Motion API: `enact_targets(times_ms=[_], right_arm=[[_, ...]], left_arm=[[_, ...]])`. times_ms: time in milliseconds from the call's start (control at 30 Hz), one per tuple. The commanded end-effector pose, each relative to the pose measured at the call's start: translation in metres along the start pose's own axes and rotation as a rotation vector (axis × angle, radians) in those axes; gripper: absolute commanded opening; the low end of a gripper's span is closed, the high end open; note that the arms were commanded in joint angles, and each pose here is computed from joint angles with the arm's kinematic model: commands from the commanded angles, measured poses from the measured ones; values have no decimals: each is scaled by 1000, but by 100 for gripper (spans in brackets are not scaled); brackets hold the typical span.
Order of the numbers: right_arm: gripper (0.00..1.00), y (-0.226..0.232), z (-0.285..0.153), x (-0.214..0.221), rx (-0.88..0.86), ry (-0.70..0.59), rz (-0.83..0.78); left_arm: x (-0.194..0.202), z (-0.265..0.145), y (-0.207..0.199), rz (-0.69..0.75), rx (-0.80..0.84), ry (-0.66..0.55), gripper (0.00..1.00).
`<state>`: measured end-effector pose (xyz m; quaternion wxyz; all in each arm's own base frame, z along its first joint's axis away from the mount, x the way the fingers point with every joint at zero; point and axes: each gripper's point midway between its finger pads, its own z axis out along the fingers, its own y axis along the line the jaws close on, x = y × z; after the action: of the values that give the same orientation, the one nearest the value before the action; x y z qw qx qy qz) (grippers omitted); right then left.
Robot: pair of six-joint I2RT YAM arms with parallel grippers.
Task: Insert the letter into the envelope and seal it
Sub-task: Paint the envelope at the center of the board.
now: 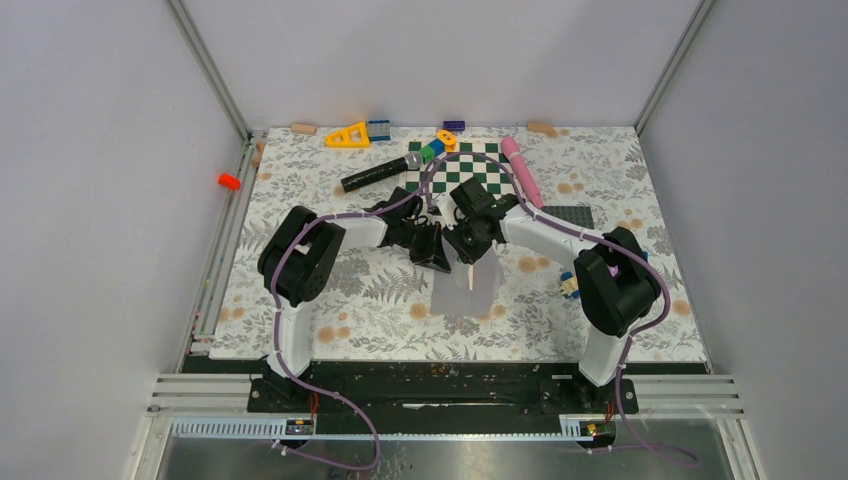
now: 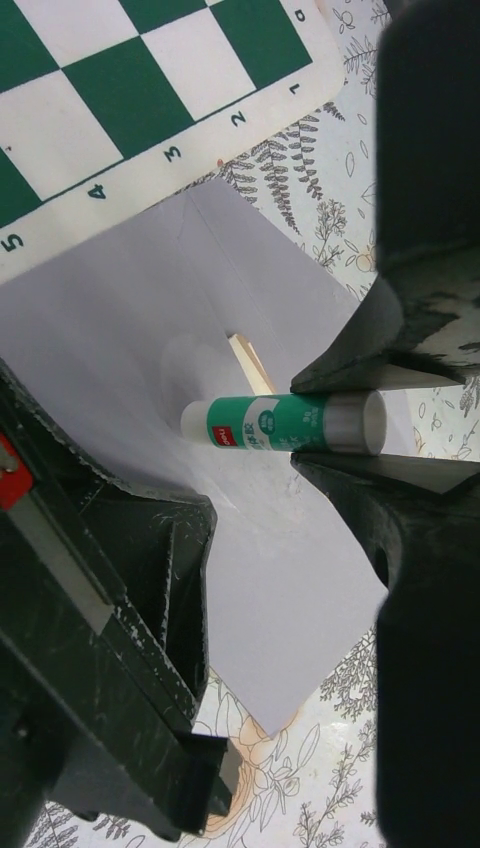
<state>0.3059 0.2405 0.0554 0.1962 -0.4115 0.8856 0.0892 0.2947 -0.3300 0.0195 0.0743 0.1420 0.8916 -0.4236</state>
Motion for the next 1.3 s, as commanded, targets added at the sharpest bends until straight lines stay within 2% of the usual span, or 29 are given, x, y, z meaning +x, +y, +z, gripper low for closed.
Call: enact_targets(times_ms=[0,333,1267], right_arm=[[0,-2,3,-17,20,-50,9],[0,30,-14,12,-150,34,-42],[0,56,-28,41,-259,131,-180]], left_arm=[[14,8,33,20,-147,21,0],[14,8,34,19,-155,17,0],[12,6,35,22,-170,7,0]])
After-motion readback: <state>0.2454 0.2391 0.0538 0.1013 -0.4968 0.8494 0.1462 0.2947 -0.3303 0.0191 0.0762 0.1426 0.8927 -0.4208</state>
